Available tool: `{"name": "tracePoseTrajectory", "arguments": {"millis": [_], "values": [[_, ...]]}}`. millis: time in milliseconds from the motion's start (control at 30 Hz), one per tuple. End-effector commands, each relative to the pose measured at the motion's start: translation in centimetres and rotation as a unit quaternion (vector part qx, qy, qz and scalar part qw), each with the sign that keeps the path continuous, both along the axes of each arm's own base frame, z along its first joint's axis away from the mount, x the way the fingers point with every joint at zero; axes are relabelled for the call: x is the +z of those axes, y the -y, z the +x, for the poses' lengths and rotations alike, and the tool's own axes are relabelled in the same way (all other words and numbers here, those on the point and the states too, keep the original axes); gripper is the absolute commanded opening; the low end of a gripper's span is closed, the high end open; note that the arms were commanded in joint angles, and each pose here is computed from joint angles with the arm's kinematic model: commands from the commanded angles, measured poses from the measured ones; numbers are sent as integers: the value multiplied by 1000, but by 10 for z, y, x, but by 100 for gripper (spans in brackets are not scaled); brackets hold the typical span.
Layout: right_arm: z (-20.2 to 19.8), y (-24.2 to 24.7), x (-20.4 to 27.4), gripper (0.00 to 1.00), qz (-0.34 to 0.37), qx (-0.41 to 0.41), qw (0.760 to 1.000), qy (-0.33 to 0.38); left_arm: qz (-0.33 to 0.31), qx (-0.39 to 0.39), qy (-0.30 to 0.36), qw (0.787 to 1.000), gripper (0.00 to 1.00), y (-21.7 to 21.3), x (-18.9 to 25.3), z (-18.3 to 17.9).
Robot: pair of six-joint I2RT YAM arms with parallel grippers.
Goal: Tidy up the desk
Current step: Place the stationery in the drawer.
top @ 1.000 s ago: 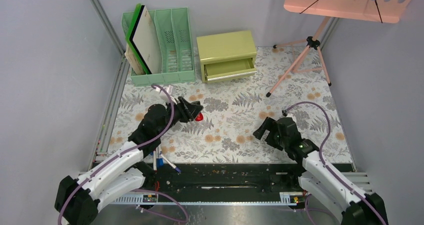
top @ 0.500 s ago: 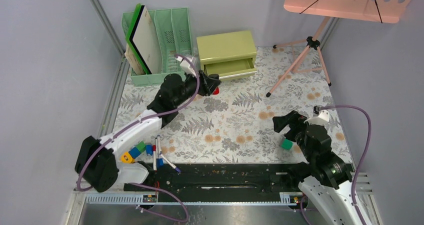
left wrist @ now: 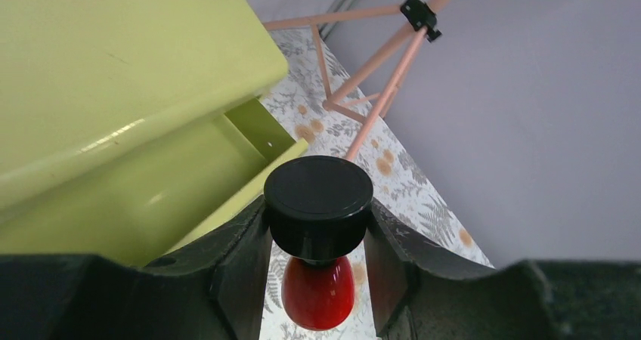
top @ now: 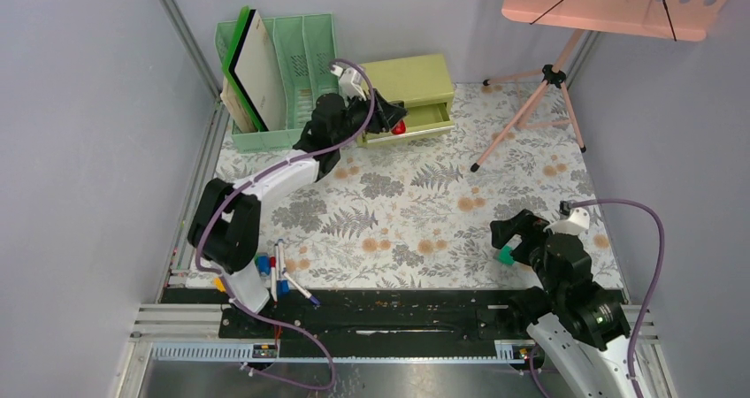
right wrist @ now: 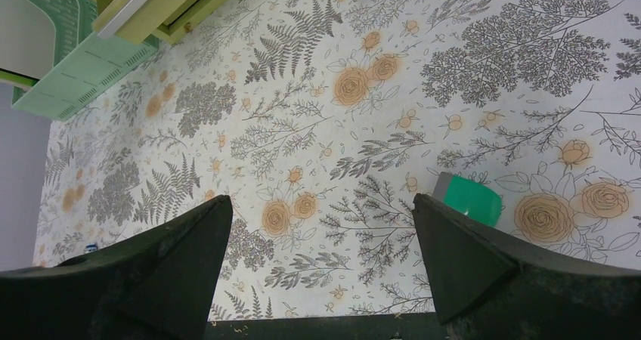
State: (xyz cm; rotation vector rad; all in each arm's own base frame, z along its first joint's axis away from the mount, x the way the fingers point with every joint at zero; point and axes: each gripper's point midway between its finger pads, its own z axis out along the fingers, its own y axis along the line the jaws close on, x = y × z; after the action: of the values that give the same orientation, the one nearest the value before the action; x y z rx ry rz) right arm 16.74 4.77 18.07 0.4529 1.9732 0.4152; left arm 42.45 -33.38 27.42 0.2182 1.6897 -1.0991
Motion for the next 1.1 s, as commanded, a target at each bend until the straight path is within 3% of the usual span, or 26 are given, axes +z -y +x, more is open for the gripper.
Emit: {"name": "tracePoseTrajectory", "arguments": {"millis": [0, 433, 700, 833, 1067], "values": [[-6, 9, 12, 96, -2, -14, 1000, 20, -55, 37, 59, 996, 9, -5, 55, 27], [-9, 5, 12, 96, 5, 0, 1000, 19, 110, 144, 123, 976, 19, -33, -4, 77], [-7, 2, 8, 96, 9, 3, 1000, 14, 154, 150, 172, 961, 15, -29, -17, 80], [-7, 1, 9, 96, 11, 6, 1000, 18, 187, 156, 205, 948, 15, -24, -21, 81], [-8, 2, 9, 96, 12, 4, 1000, 20, 206, 150, 209, 944, 20, -15, -35, 81]]}}
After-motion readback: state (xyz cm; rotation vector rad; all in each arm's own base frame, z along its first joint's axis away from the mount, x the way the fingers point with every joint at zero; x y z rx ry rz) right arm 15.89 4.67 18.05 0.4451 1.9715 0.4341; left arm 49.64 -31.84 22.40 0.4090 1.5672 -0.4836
